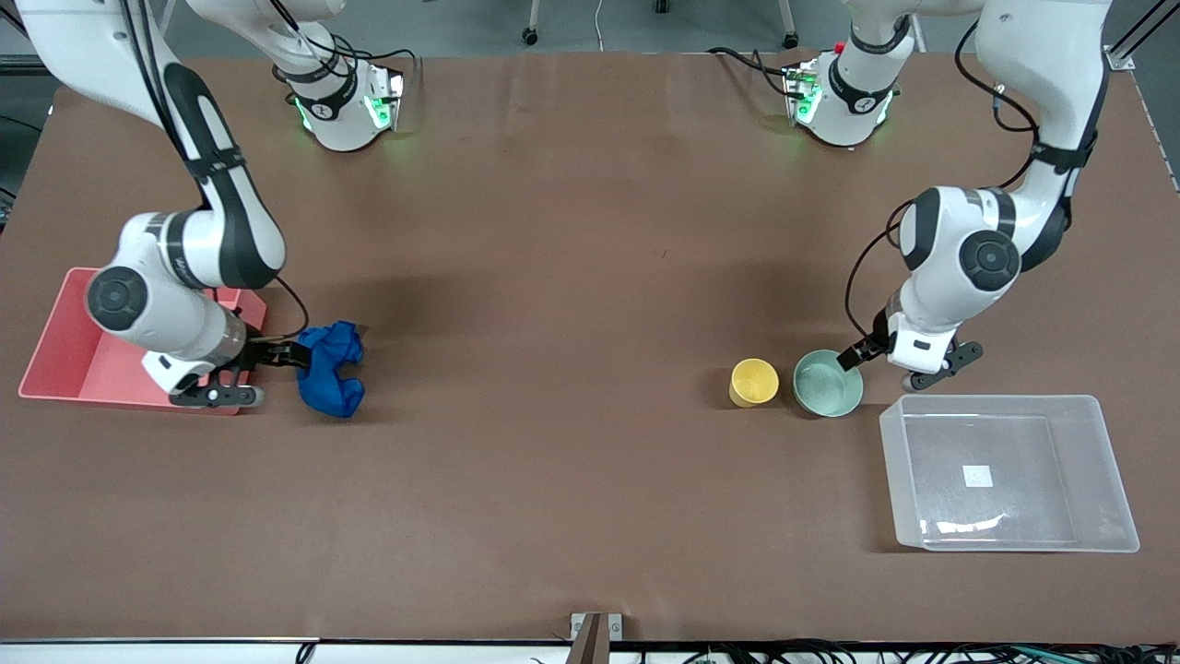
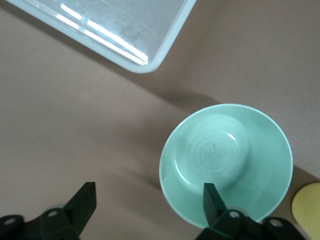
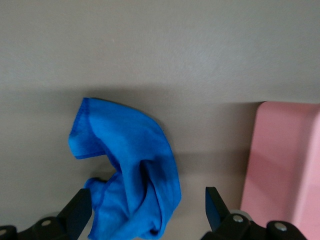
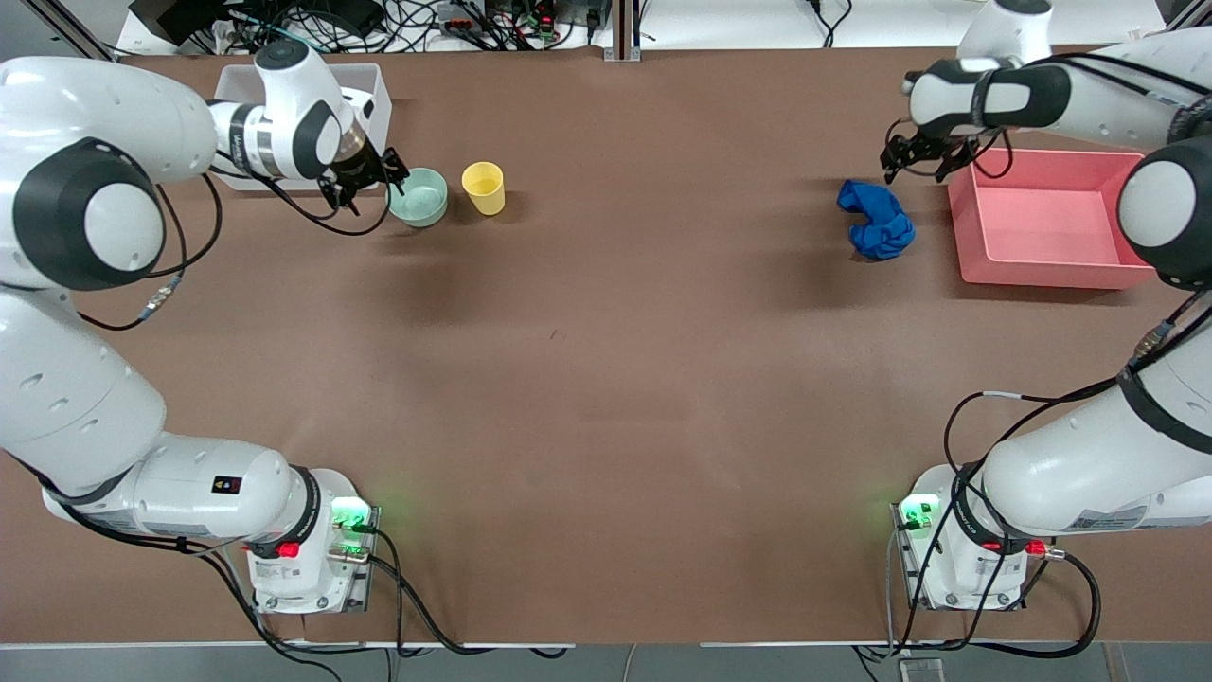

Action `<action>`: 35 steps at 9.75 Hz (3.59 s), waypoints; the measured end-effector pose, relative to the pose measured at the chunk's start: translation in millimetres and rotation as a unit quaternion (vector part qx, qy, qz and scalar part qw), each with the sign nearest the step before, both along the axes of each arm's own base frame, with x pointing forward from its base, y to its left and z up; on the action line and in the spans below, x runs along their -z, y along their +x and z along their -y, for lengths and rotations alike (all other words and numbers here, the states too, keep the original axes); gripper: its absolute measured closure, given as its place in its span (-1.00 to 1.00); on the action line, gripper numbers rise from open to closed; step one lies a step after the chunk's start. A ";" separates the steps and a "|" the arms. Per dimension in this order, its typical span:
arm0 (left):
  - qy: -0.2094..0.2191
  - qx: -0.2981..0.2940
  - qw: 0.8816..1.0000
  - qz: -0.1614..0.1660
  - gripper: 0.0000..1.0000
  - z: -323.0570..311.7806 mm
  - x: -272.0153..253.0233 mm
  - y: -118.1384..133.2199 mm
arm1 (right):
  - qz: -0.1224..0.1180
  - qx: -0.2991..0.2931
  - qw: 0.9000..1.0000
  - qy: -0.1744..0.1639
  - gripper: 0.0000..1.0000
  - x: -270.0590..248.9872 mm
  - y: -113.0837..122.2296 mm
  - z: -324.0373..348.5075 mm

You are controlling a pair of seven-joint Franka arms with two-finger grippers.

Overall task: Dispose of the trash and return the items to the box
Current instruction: 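Grasp the blue cloth with the right gripper while the left gripper grasps the bowl, then lift the cloth toward the pink bin while the left gripper carries the bowl, then drop the cloth into the pink bin while the left gripper releases the bowl, then move the left gripper to the yellow cup while the right gripper withdraws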

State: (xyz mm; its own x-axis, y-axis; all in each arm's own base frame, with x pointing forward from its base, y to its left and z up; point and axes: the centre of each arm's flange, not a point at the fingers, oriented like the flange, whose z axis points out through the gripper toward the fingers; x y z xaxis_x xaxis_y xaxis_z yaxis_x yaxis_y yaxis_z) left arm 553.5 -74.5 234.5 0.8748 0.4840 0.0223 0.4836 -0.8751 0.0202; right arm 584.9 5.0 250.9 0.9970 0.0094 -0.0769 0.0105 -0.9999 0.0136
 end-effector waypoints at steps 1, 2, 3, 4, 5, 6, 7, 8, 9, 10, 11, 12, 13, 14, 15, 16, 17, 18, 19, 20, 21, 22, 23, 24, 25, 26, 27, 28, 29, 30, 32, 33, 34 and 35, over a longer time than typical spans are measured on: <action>-0.003 -0.006 1.000 0.004 -0.79 6.6 9.0 0.2 | -0.005 0.000 1.000 0.000 -0.99 14.9 -2.0 -0.4; -0.006 -0.009 1.000 0.005 -0.62 10.9 16.5 -0.2 | -0.009 -0.001 1.000 0.000 -0.97 24.4 -2.9 -0.5; -0.006 -0.009 1.000 0.004 -0.52 11.4 22.8 -0.5 | -0.009 -0.001 1.000 0.000 -0.90 30.9 -3.4 -0.7; -0.007 -0.010 1.000 0.004 -0.39 11.0 28.0 -0.6 | -0.004 -0.001 1.000 0.000 -0.74 37.0 -4.1 -1.1; -0.006 -0.010 1.000 0.000 -0.04 11.0 33.0 -1.4 | -0.001 -0.002 1.000 0.000 -0.44 43.5 -6.8 -1.9; -0.006 -0.010 1.000 -0.001 0.25 11.2 35.8 -1.4 | -0.002 -0.004 1.000 0.000 -0.07 47.4 -8.8 -3.3; -0.007 -0.010 1.000 0.003 0.53 11.6 34.2 0.8 | -0.002 -0.004 1.000 0.000 0.11 48.5 -9.0 -4.2; -0.009 -0.010 1.000 0.013 0.87 12.7 27.0 7.3 | -0.002 -0.004 1.000 0.000 0.22 48.6 -9.0 -4.5; -0.011 -0.008 1.000 0.026 0.95 15.4 12.7 15.7 | -0.002 -0.005 1.000 0.000 0.61 48.7 -9.1 -4.7; -0.012 -0.006 0.999 0.033 0.95 19.4 -4.6 22.4 | -0.002 -0.005 1.000 0.000 0.83 48.7 -9.1 -4.7; -0.013 -0.001 0.999 0.034 0.95 25.6 -29.2 29.7 | -0.002 -0.004 1.000 0.000 0.89 48.7 -9.1 -4.7; -0.011 0.000 1.000 0.029 0.95 27.8 -61.5 39.8 | -0.004 -0.002 1.000 -0.001 0.91 48.8 -9.3 -4.5; -0.008 0.000 1.000 0.023 0.95 26.2 -102.0 53.7 | -0.010 0.000 1.000 -0.001 0.91 48.2 -9.4 -4.4; -0.005 0.010 1.000 0.025 0.95 18.0 -140.1 69.1 | -0.020 0.001 1.000 -0.002 0.91 44.0 -7.5 -4.0; -0.003 0.033 0.999 0.032 0.95 -2.8 -165.9 83.5 | -0.030 0.003 1.000 -0.002 0.91 31.4 -1.5 -2.9; 0.001 0.061 0.997 0.039 0.95 -30.3 -174.9 95.7 | -0.039 0.006 0.999 -0.003 0.91 8.3 7.6 -1.1; 0.003 0.080 0.996 0.042 0.95 -56.0 -171.3 107.4 | -0.044 0.010 0.999 -0.004 0.91 -22.1 16.6 3.1; 0.005 0.096 0.995 0.041 0.95 -79.5 -160.9 119.5 | -0.046 0.019 0.999 -0.004 0.91 -54.9 23.3 12.4; 0.005 0.114 0.993 0.037 0.95 -100.7 -146.4 130.2 | -0.045 0.031 0.999 -0.003 0.91 -86.2 26.1 27.8; 0.005 0.132 0.991 0.029 0.95 -121.5 -128.2 137.5 | -0.044 0.037 0.998 -0.001 0.91 -114.3 25.1 45.7; 0.003 0.149 0.989 0.016 0.95 -142.8 -104.9 140.9 | -0.039 0.038 0.999 0.002 0.91 -139.9 21.4 65.2; -0.001 0.154 0.988 0.006 0.95 -161.7 -82.6 143.6 | -0.032 0.036 0.999 0.005 0.91 -157.3 15.3 87.4; -0.004 0.152 0.988 -0.001 0.95 -175.5 -64.0 147.1 | -0.030 0.036 0.999 0.008 0.90 -164.7 8.8 112.8; -0.007 0.152 0.988 -0.008 0.95 -180.1 -49.1 149.8 | -0.033 0.039 0.999 0.011 0.90 -162.3 2.3 139.1; -0.010 0.152 0.988 -0.012 0.95 -179.5 -39.0 151.2 | -0.037 0.044 0.998 0.014 0.90 -155.8 -4.6 162.6; -0.012 0.152 0.988 -0.017 0.93 -178.9 -32.4 151.2 | -0.037 0.050 0.998 0.016 0.90 -146.2 -10.6 182.2; -0.013 0.152 0.988 -0.021 0.89 -178.6 -25.8 150.5 | -0.036 0.051 0.998 0.017 0.90 -132.1 -13.8 199.6; -0.015 0.152 0.988 -0.026 0.73 -178.3 -19.1 149.9 | -0.036 0.049 0.998 0.019 0.90 -112.1 -16.4 218.0; -0.016 0.153 0.988 -0.027 0.46 -178.0 -16.1 150.0 | -0.036 0.047 0.998 0.021 0.90 -87.7 -18.4 237.5; -0.015 0.153 0.988 -0.022 0.15 -177.7 -20.9 152.6 | -0.036 0.046 0.998 0.022 0.89 -62.1 -20.5 254.4; -0.008 0.158 0.987 0.007 -0.39 -171.5 -59.1 163.1 | -0.044 0.047 0.998 0.026 0.80 -21.6 -22.9 268.5; -0.008 0.161 0.987 0.013 -0.72 -156.4 -85.4 164.1 | -0.048 0.047 0.997 0.028 0.74 -12.4 -23.0 268.7; -0.010 0.153 0.988 0.007 -0.97 -128.2 -109.7 161.8 | -0.048 0.047 0.997 0.028 0.44 -11.8 -21.9 268.3; -0.012 0.140 0.990 -0.005 -1.00 -90.8 -127.2 157.5 | -0.044 0.046 0.998 0.026 0.17 -15.7 -19.0 268.3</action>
State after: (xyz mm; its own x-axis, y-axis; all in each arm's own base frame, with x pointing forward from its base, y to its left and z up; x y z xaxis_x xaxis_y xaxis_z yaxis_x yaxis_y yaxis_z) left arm 711.0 16.3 361.8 0.9747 0.2236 0.0047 0.2232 -0.9740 0.0398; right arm 565.9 -263.3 266.6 0.9835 -0.0747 -0.1650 -0.0817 -0.9960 -0.0358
